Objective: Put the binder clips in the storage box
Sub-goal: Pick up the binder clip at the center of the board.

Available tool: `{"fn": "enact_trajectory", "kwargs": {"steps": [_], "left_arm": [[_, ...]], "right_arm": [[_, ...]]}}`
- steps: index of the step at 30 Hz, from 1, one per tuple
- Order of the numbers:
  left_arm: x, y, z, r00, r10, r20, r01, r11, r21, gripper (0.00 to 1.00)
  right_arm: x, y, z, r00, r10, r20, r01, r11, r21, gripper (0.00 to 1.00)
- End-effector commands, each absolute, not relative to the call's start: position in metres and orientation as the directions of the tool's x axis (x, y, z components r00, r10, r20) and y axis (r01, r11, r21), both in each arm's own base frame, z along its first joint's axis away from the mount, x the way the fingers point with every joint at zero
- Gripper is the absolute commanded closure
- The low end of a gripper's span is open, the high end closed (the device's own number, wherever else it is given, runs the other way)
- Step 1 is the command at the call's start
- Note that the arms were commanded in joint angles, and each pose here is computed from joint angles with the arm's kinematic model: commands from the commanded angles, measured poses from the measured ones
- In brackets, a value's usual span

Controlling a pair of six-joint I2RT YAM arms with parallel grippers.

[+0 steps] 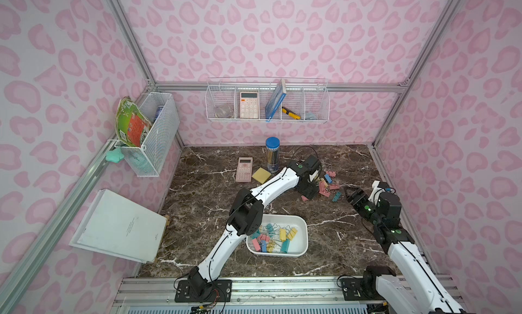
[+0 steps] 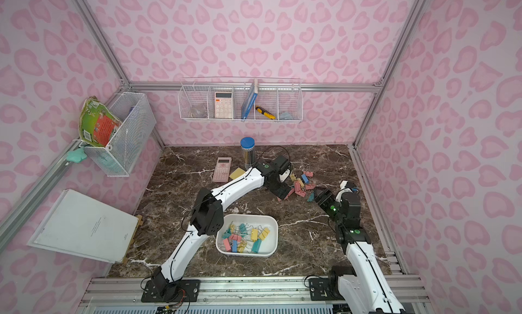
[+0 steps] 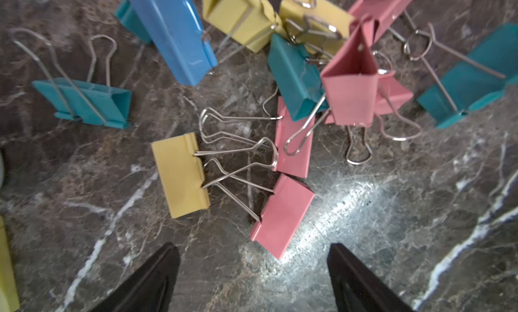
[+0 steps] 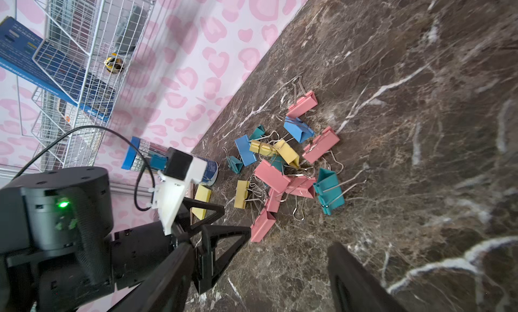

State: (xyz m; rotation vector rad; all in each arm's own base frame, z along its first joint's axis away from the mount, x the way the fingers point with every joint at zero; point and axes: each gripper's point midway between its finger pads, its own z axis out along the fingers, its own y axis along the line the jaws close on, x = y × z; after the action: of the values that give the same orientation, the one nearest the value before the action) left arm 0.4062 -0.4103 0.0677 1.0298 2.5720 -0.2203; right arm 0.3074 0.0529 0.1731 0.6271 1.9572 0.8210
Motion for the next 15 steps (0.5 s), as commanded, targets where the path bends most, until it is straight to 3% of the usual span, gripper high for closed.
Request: {"fn": "enact_trajectory", "kwargs": {"steps": [1,5,15], "left_arm": [[0.388,-0.424,0.059,-0.569,0.73,-0.379,0.807,0.584,-0.087,0.17],[0.393,-0.422,0.041,-0.568,0.739,-0.361,0.806,0.589,-0.062,0.35],[0.404,-0.429,0.025,-0.523,0.764,-0.377,0.832,0.553,-0.033,0.39]], "right_arm": [[0.309,0.054,0.18,-0.445,0.708,-0.549,0.068,0.638,0.767,0.22],[0.312,0.056,0.182,-0.452,0.708,-0.543,0.06,0.631,0.773,0.22],[0.316,0.06,0.171,-0.485,0.69,-0.537,0.064,0.641,0.765,0.22]]}}
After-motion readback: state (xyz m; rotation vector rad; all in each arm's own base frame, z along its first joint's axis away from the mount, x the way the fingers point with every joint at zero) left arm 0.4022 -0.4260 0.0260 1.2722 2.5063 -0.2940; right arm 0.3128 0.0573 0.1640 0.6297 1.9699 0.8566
